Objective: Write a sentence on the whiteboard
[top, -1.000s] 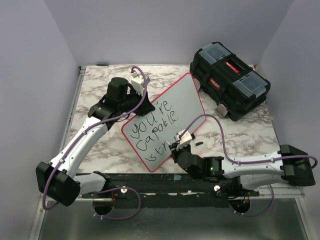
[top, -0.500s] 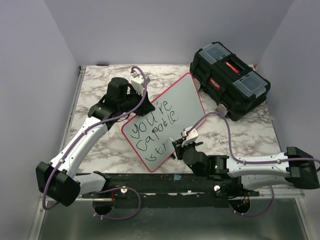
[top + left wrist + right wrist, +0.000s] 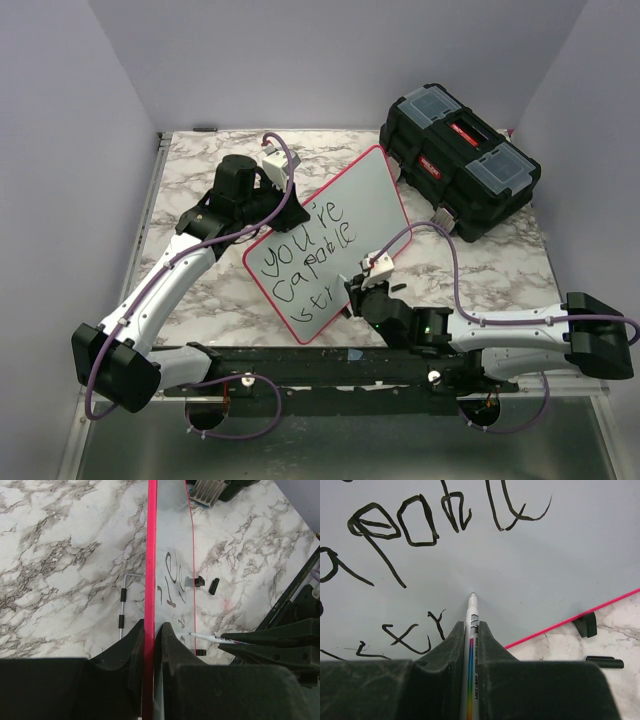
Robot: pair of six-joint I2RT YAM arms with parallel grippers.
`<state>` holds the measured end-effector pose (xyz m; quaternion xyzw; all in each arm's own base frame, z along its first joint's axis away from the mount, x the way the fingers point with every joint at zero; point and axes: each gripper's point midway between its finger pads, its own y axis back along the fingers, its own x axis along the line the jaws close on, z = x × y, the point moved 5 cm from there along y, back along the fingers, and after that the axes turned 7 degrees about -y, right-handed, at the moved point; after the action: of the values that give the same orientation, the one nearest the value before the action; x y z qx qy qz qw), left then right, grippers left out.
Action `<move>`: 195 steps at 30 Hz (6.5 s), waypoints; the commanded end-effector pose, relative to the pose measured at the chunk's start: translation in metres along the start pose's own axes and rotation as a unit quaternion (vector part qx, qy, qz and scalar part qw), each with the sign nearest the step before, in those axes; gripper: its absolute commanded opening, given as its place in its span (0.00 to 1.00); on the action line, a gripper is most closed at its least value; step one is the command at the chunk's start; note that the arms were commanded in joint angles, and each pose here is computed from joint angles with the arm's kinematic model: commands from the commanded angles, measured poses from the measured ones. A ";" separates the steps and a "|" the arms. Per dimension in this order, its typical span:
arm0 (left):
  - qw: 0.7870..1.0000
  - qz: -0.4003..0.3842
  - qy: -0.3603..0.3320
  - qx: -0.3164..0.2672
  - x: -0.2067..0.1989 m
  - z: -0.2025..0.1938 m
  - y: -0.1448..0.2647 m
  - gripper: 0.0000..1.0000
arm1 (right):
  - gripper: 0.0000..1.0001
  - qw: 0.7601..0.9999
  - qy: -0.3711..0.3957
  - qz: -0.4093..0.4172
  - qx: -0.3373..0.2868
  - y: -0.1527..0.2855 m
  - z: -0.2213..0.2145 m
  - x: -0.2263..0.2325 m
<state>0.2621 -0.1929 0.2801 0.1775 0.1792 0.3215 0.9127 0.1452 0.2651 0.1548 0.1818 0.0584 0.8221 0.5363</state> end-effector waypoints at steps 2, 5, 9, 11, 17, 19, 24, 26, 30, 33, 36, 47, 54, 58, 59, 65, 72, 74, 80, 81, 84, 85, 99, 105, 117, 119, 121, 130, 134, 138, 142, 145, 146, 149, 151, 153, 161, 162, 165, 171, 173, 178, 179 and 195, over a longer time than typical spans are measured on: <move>0.996 0.018 -0.020 0.085 0.007 -0.040 -0.005 0.00 | 0.01 1.000 -0.009 0.017 0.006 -0.003 -0.005 0.005; 0.996 0.018 -0.021 0.085 0.007 -0.039 -0.005 0.00 | 0.01 1.000 -0.001 0.026 0.012 -0.002 -0.007 0.006; 0.996 0.018 -0.020 0.085 0.007 -0.039 -0.005 0.00 | 0.01 0.999 0.002 0.035 0.021 -0.001 -0.012 0.005; 0.996 0.018 -0.020 0.084 0.007 -0.039 -0.005 0.00 | 0.01 0.999 0.002 0.041 0.026 0.000 -0.014 0.006; 0.996 0.017 -0.020 0.085 0.007 -0.039 -0.005 0.00 | 0.01 0.998 -0.002 0.054 0.039 0.004 -0.022 0.002; 0.996 0.017 -0.020 0.085 0.007 -0.039 -0.005 0.00 | 0.01 0.997 -0.003 0.060 0.045 0.006 -0.026 0.002; 0.996 0.017 -0.020 0.086 0.007 -0.039 -0.006 0.00 | 0.01 0.997 -0.001 0.051 0.053 0.006 -0.033 -0.004; 0.996 0.017 -0.020 0.086 0.007 -0.040 -0.006 0.00 | 0.01 0.998 0.001 0.040 0.051 0.006 -0.033 -0.007; 0.996 0.017 -0.020 0.087 0.007 -0.040 -0.006 0.00 | 0.01 0.999 0.007 0.010 0.042 0.005 -0.030 -0.014; 0.996 0.017 -0.020 0.087 0.008 -0.040 -0.006 0.00 | 0.01 0.999 0.012 -0.005 0.035 0.003 -0.026 -0.017; 0.996 0.017 -0.020 0.087 0.008 -0.040 -0.006 0.00 | 0.01 0.999 0.017 -0.013 0.030 0.002 -0.024 -0.017; 0.996 0.018 -0.020 0.087 0.007 -0.040 -0.006 0.00 | 0.01 0.999 0.033 -0.021 0.005 -0.004 -0.006 -0.007; 0.996 0.015 -0.020 0.087 0.006 -0.040 -0.006 0.00 | 0.01 0.999 0.037 -0.020 -0.007 -0.008 0.005 0.002; 0.996 0.016 -0.020 0.086 0.006 -0.040 -0.005 0.00 | 0.01 0.999 0.036 -0.012 -0.009 -0.008 0.009 0.007; 0.996 0.015 -0.021 0.086 0.006 -0.039 -0.005 0.00 | 0.01 0.999 0.035 -0.007 -0.007 -0.008 0.010 0.009; 0.996 0.015 -0.021 0.085 0.006 -0.039 -0.005 0.00 | 0.01 0.999 0.030 0.011 -0.005 -0.007 0.014 0.015; 0.996 0.016 -0.022 0.084 0.006 -0.039 -0.005 0.00 | 0.01 1.000 0.022 0.015 0.002 -0.001 0.013 0.010; 0.996 0.016 -0.021 0.085 0.006 -0.039 -0.005 0.00 | 0.01 1.000 0.016 0.014 0.004 0.002 0.011 0.006; 0.996 0.016 -0.022 0.085 0.006 -0.039 -0.005 0.00 | 0.01 1.000 -0.013 0.015 -0.003 0.013 0.013 -0.006; 0.996 0.017 -0.022 0.085 0.006 -0.039 -0.005 0.00 | 0.01 1.000 -0.016 0.012 -0.006 0.014 0.014 -0.008; 0.996 0.016 -0.022 0.085 0.006 -0.039 -0.005 0.00 | 0.01 1.000 -0.021 0.001 -0.018 0.016 0.019 -0.016; 0.996 0.017 -0.022 0.085 0.006 -0.039 -0.005 0.00 | 0.01 1.000 -0.022 -0.002 -0.019 0.016 0.020 -0.018; 0.996 0.018 -0.022 0.086 0.006 -0.040 -0.005 0.00 | 0.01 0.999 -0.043 0.029 -0.009 -0.006 0.026 -0.023; 0.996 0.018 -0.023 0.085 0.006 -0.039 -0.005 0.00 | 0.01 0.998 -0.048 0.042 -0.009 -0.008 0.026 -0.019; 0.996 0.017 -0.023 0.085 0.006 -0.039 -0.005 0.00 | 0.01 0.998 -0.048 0.032 0.005 -0.015 0.014 -0.025; 0.996 0.017 -0.022 0.086 0.006 -0.039 -0.005 0.00 | 0.01 0.998 -0.049 0.031 0.009 -0.014 0.011 -0.026; 0.996 0.017 -0.022 0.086 0.006 -0.039 -0.005 0.00 | 0.01 0.998 -0.049 0.028 0.015 -0.014 0.006 -0.028; 0.996 0.016 -0.023 0.087 0.006 -0.040 -0.006 0.00 | 0.01 0.997 -0.059 0.023 0.041 -0.009 -0.012 -0.037; 0.996 0.016 -0.022 0.087 0.006 -0.040 -0.006 0.00 | 0.01 0.997 -0.064 0.024 0.048 -0.006 -0.017 -0.040; 0.996 0.017 -0.023 0.087 0.006 -0.040 -0.006 0.00 | 0.01 0.996 -0.067 0.025 0.053 -0.004 -0.020 -0.042; 0.996 0.018 -0.022 0.088 0.006 -0.040 -0.006 0.00 | 0.01 0.996 -0.065 0.026 0.052 -0.005 -0.018 -0.040; 0.996 0.018 -0.023 0.088 0.006 -0.040 -0.006 0.00 | 0.01 0.996 -0.065 0.027 0.046 -0.006 -0.012 -0.037; 0.996 0.018 -0.022 0.088 0.006 -0.040 -0.006 0.00 | 0.01 0.997 -0.065 0.027 0.043 -0.006 -0.009 -0.036; 0.996 0.018 -0.022 0.089 0.006 -0.040 -0.006 0.00 | 0.01 0.997 -0.066 0.028 0.033 -0.007 -0.001 -0.033; 0.996 0.018 -0.022 0.089 0.006 -0.041 -0.006 0.00 | 0.01 0.997 -0.066 0.028 0.027 -0.008 0.004 -0.031; 0.996 0.017 -0.023 0.088 0.006 -0.040 -0.006 0.00 | 0.00 0.997 -0.064 0.029 0.023 -0.009 0.009 -0.029; 0.996 0.018 -0.023 0.087 0.006 -0.040 -0.005 0.00 | 0.01 0.998 -0.058 0.027 0.018 -0.011 0.014 -0.025; 0.996 0.018 -0.023 0.086 0.006 -0.039 -0.005 0.00 | 0.01 0.998 -0.059 0.026 0.017 -0.011 0.015 -0.025; 0.996 0.017 -0.023 0.087 0.006 -0.040 -0.006 0.00 | 0.01 0.998 -0.059 0.021 0.012 -0.012 0.018 -0.025; 0.996 0.017 -0.023 0.087 0.006 -0.040 -0.005 0.00 | 0.01 0.998 -0.060 0.016 0.006 -0.015 0.025 -0.022; 0.996 0.017 -0.024 0.087 0.005 -0.040 -0.005 0.00 | 0.01 0.998 -0.060 0.012 0.002 -0.016 0.028 -0.021; 0.996 0.018 -0.023 0.087 0.005 -0.040 -0.005 0.00 | 0.01 0.998 -0.060 -0.004 -0.007 -0.018 0.032 -0.023; 0.996 0.017 -0.023 0.087 0.005 -0.040 -0.005 0.00 | 0.01 0.998 -0.060 -0.007 -0.007 -0.018 0.032 -0.024; 0.996 0.017 -0.024 0.086 0.005 -0.039 -0.005 0.00 | 0.01 0.997 -0.072 -0.034 0.014 -0.016 0.014 -0.039</move>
<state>0.2630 -0.1936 0.2800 0.1795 0.1768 0.3262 0.9111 0.1785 0.2429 0.1656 0.2406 0.0217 0.7993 0.5502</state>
